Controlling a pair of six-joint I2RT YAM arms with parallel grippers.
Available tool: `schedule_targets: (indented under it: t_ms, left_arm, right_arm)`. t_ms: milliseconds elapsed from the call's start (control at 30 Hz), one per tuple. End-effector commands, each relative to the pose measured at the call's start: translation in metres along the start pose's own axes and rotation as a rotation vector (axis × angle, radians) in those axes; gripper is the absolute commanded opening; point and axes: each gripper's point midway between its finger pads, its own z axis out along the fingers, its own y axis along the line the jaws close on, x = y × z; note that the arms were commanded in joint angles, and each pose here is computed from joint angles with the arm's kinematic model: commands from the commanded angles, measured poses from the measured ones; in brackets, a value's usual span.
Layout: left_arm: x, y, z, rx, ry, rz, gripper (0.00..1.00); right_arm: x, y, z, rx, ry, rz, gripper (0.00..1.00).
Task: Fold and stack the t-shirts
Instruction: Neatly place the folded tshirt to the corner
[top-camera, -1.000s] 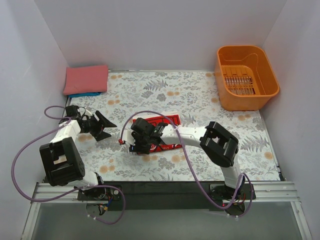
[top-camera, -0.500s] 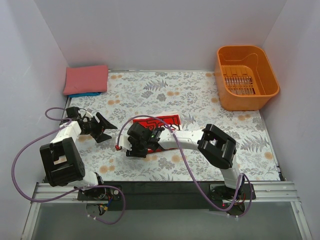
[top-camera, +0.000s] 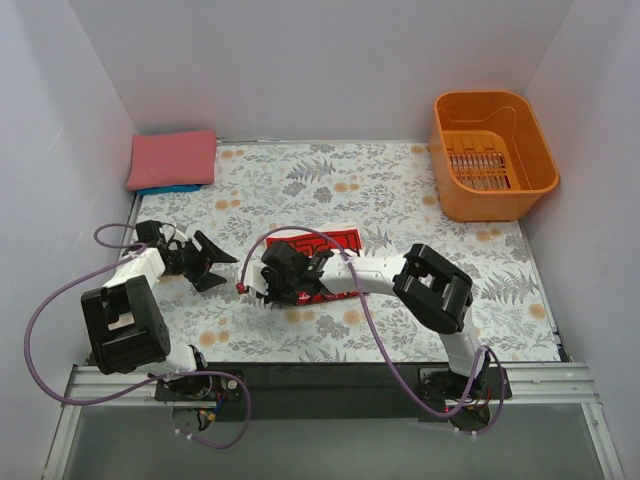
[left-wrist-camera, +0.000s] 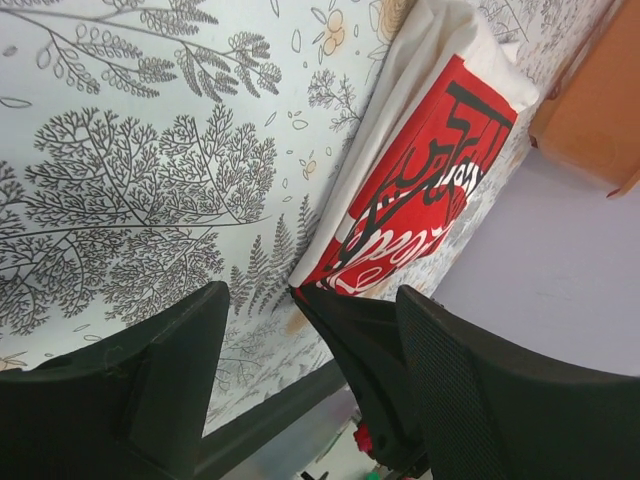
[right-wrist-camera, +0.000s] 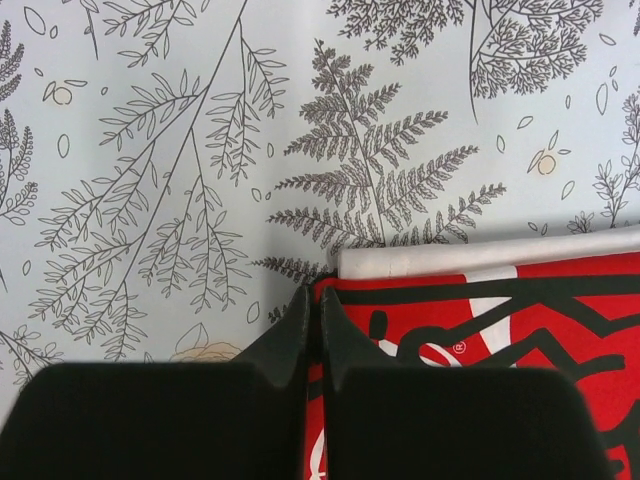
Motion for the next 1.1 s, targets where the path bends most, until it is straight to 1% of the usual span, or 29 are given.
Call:
schedule_targets:
  t_ms: [0, 100, 133, 200, 333, 367, 433, 467, 633, 733, 767, 800, 833, 900, 933, 967, 1000, 1067]
  left_arm:
    - [0.008, -0.014, 0.002, 0.076, -0.003, 0.019, 0.67]
    - [0.018, -0.023, 0.013, 0.107, 0.026, 0.017, 0.7]
    - [0.025, -0.027, 0.018, 0.112, 0.042, 0.035, 0.74]
    - [0.026, -0.035, 0.026, 0.132, 0.036, 0.035, 0.8]
    - [0.038, -0.046, 0.047, 0.129, 0.081, 0.021, 0.82]
    - [0.046, -0.046, 0.054, 0.121, 0.111, 0.021, 0.82]
    - [0.044, -0.047, 0.06, 0.116, 0.103, -0.001, 0.82]
    - [0.057, -0.05, 0.068, 0.108, 0.137, 0.016, 0.83]
    - [0.071, -0.056, 0.085, 0.104, 0.182, 0.006, 0.84]
    - [0.075, -0.055, 0.096, 0.085, 0.192, -0.002, 0.84]
    - [0.073, -0.054, 0.099, 0.075, 0.187, -0.03, 0.84]
    - [0.07, -0.054, 0.102, 0.076, 0.178, -0.038, 0.82]
    - [0.069, -0.049, 0.106, 0.059, 0.176, -0.064, 0.75]
    - [0.058, -0.056, 0.113, 0.076, 0.14, -0.073, 0.67]
    - [0.055, -0.057, 0.117, 0.076, 0.136, -0.079, 0.59]
    - [0.052, -0.06, 0.119, 0.082, 0.126, -0.084, 0.56]
    - [0.046, -0.068, 0.12, 0.104, 0.112, -0.085, 0.54]
    - [0.044, -0.071, 0.125, 0.107, 0.115, -0.084, 0.52]
  right_arm:
    - [0.002, -0.007, -0.006, -0.016, -0.017, 0.013, 0.01]
    - [-0.018, -0.011, -0.021, -0.026, -0.089, 0.006, 0.01]
    - [-0.027, -0.012, -0.028, -0.029, -0.118, 0.005, 0.01]
    - [-0.038, -0.011, -0.034, -0.043, -0.155, -0.004, 0.01]
    - [-0.053, -0.014, -0.046, -0.034, -0.199, -0.014, 0.01]
    - [-0.055, -0.014, -0.047, -0.035, -0.205, -0.012, 0.01]
    - [-0.061, -0.014, -0.052, -0.035, -0.221, -0.017, 0.01]
    - [-0.064, -0.014, -0.054, -0.034, -0.23, -0.017, 0.01]
    - [-0.078, -0.015, -0.062, -0.04, -0.272, -0.011, 0.01]
    - [-0.085, -0.016, -0.066, -0.036, -0.288, -0.005, 0.01]
    - [-0.088, -0.017, -0.067, -0.032, -0.293, -0.001, 0.01]
    - [-0.09, -0.018, -0.068, -0.031, -0.299, -0.002, 0.01]
    - [-0.092, -0.018, -0.07, -0.03, -0.307, 0.002, 0.01]
    - [-0.096, -0.019, -0.071, -0.03, -0.317, 0.009, 0.01]
    - [-0.097, -0.018, -0.072, -0.031, -0.32, 0.016, 0.01]
    - [-0.098, -0.019, -0.072, -0.031, -0.323, 0.02, 0.01]
    - [-0.099, -0.019, -0.072, -0.03, -0.324, 0.021, 0.01]
    - [-0.1, -0.019, -0.073, -0.031, -0.329, 0.025, 0.01]
